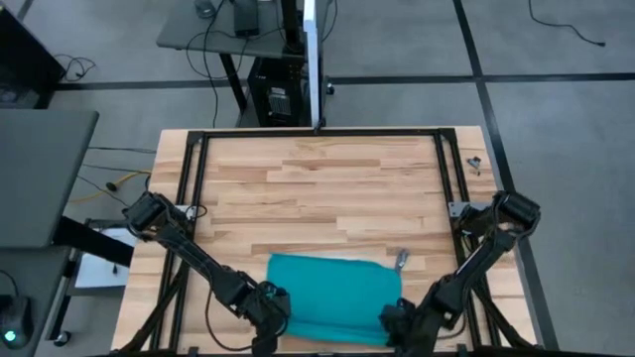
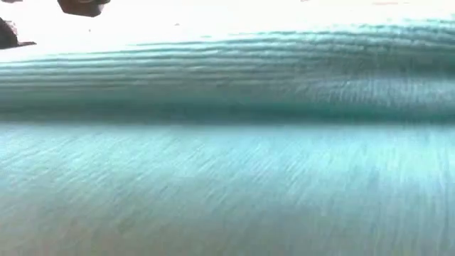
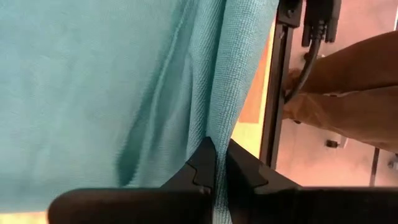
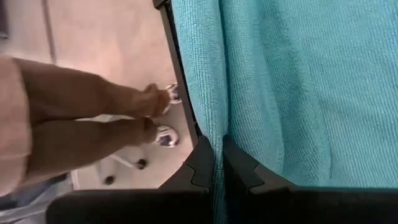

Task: Roll towel
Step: Fold the towel

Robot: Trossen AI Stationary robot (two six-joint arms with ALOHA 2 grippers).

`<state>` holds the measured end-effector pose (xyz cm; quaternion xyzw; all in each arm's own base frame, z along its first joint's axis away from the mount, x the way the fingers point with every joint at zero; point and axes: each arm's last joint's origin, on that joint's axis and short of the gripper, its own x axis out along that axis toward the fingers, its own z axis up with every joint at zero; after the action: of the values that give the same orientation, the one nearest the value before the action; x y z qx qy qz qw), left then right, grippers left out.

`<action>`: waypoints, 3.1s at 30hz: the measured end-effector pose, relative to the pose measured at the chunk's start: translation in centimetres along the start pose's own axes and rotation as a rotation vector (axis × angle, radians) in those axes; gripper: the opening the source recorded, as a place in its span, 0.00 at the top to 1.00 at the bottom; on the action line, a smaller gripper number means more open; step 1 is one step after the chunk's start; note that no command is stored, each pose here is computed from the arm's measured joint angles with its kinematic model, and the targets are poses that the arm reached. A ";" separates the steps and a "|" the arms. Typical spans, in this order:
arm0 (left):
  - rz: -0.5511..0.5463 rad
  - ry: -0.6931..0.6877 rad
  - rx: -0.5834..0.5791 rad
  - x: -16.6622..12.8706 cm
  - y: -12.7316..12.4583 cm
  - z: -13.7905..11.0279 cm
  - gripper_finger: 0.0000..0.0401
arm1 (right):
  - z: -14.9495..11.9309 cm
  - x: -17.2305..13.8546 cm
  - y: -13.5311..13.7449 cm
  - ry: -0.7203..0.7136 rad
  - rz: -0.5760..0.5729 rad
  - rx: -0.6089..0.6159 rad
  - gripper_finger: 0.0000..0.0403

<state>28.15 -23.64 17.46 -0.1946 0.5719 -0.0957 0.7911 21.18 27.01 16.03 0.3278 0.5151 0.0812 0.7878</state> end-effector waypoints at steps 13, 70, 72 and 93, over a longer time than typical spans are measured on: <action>0.071 0.049 0.037 -0.5 3.2 2.1 1.00 | 1.5 -1.0 -3.8 0.017 -0.041 0.039 1.00; 0.226 -0.145 0.131 -2.4 1.4 4.1 0.72 | 3.9 -3.4 -3.7 -0.113 0.056 0.085 0.59; 0.228 -0.150 0.109 -1.7 2.0 3.6 0.72 | 3.3 -1.8 -4.1 -0.089 0.022 0.094 0.59; 0.248 -0.129 -0.232 0.8 2.8 -0.8 0.72 | 4.6 -1.5 -6.8 -0.005 -0.165 -0.037 0.65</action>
<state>27.47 -21.58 15.42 -0.2186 0.5466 0.0819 0.8042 23.05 19.09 14.22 0.2699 0.5368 0.0247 0.7990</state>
